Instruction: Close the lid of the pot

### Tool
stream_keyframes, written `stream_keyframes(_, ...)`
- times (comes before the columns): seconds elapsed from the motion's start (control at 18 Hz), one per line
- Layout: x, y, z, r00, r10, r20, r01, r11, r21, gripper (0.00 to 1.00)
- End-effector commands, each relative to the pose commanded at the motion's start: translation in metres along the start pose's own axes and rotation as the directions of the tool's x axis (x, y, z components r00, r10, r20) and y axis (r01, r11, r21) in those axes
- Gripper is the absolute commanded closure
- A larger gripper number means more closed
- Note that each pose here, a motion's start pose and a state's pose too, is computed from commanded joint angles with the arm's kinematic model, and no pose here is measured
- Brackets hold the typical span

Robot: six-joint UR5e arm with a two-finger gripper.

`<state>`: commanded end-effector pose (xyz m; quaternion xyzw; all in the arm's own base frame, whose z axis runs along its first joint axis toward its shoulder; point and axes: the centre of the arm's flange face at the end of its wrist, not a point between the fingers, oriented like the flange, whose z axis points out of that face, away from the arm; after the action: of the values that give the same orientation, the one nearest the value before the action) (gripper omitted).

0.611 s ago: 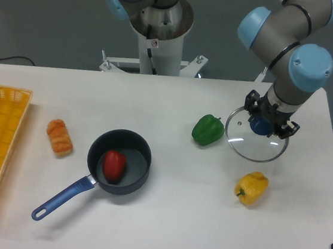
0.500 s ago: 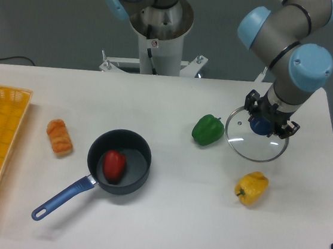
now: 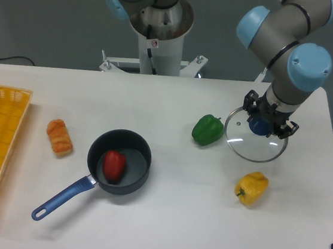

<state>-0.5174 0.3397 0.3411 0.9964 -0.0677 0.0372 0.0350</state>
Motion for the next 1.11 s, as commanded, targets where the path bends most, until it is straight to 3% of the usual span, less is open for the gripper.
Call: stream_keyframes(1.11,0.091,-0.114,-0.008,0.992,-0.129,-0.003,0.130,0.991,0.027,0.44)
